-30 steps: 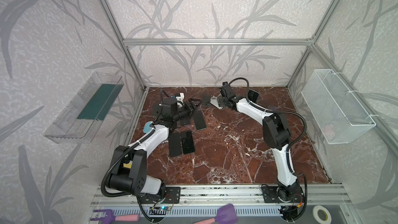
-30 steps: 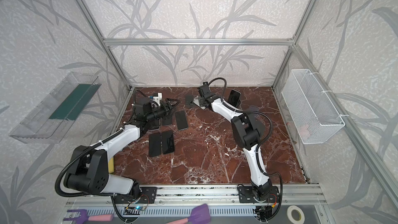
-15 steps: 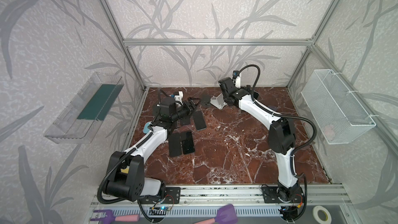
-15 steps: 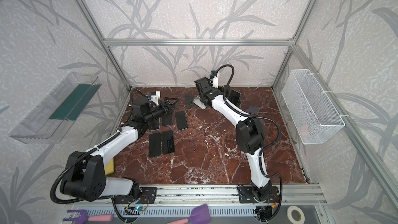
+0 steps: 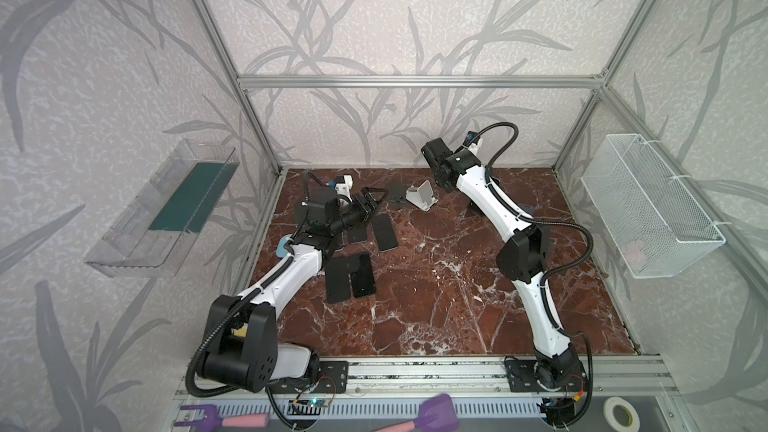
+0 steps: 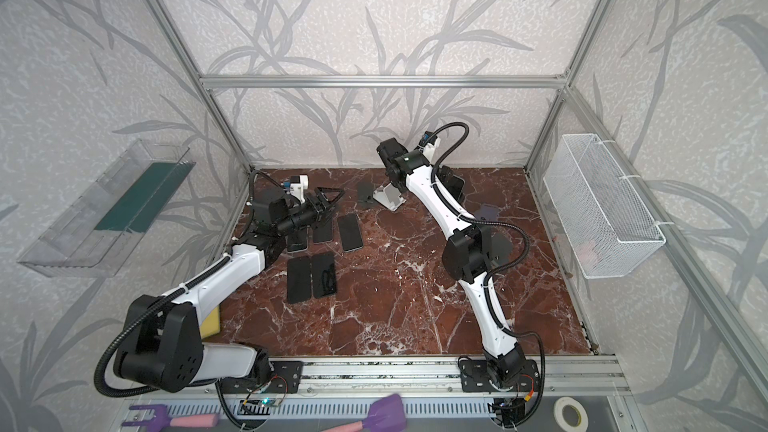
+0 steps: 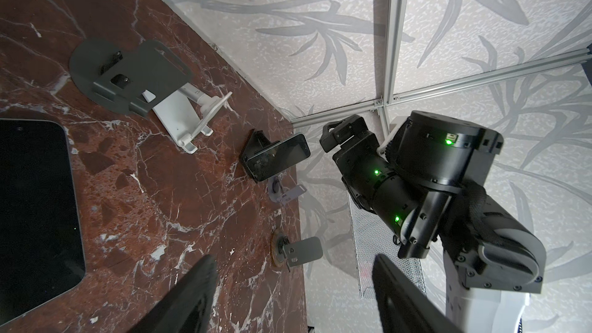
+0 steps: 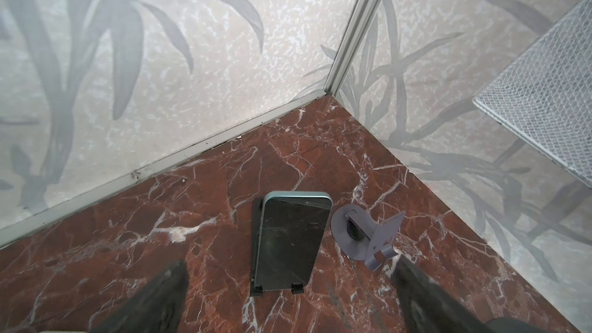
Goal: Remove the phone from the phone stand
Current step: 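Reach the right gripper to the teal-edged phone on the dark gray stand and grasp it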
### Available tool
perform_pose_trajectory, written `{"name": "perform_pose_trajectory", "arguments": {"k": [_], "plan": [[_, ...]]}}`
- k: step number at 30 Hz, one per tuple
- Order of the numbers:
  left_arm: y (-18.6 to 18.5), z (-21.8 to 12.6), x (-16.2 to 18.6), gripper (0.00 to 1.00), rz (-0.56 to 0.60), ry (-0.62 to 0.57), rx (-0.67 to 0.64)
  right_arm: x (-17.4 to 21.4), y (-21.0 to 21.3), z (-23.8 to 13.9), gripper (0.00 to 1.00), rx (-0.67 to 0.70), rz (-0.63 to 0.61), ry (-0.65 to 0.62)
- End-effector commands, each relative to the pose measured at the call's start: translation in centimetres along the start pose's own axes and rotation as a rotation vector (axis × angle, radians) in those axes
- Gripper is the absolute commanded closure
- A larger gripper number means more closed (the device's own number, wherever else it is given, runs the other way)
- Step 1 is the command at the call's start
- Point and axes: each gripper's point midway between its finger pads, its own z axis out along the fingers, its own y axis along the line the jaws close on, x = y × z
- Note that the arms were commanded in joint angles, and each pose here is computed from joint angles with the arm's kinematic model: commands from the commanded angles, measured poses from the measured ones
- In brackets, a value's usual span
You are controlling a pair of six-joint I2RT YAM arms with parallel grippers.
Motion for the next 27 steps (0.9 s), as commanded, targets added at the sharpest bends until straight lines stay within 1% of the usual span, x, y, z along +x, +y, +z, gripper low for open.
{"name": "perform_pose_trajectory", "arguments": {"k": [1,6,7,9,13,18,27], "plan": [[-1.9,-0.6,-0.8,0.23,0.018,-0.024,0.035,1.7,-1.2,1.6,0.01,0.059,-0.011,0.072],[-1.9,-0.7,-0.9,0.23,0.016,-0.025,0.034,2.3,-1.5,4.0,0.01,0.051,0.026,0.148],[-1.8,-0.7,-0.9,0.23,0.016,-0.026,0.031,2.8,-1.2,4.5,0.01,0.034,0.031,0.182],[-1.8,-0.7,-1.0,0.23,0.017,-0.029,0.031,3.2,-0.7,5.4,0.01,0.013,0.012,0.198],[-2.0,-0.8,-1.0,0.23,0.019,-0.029,0.035,4.0,-0.9,6.8,0.01,0.016,0.005,0.229],[-1.8,-0.8,-1.2,0.24,0.012,-0.03,0.037,4.4,-0.4,7.9,0.01,0.0,0.003,0.234],[-1.8,-0.9,-1.5,0.23,0.012,-0.041,0.042,5.2,0.6,9.5,0.01,-0.024,0.035,0.255]]}}
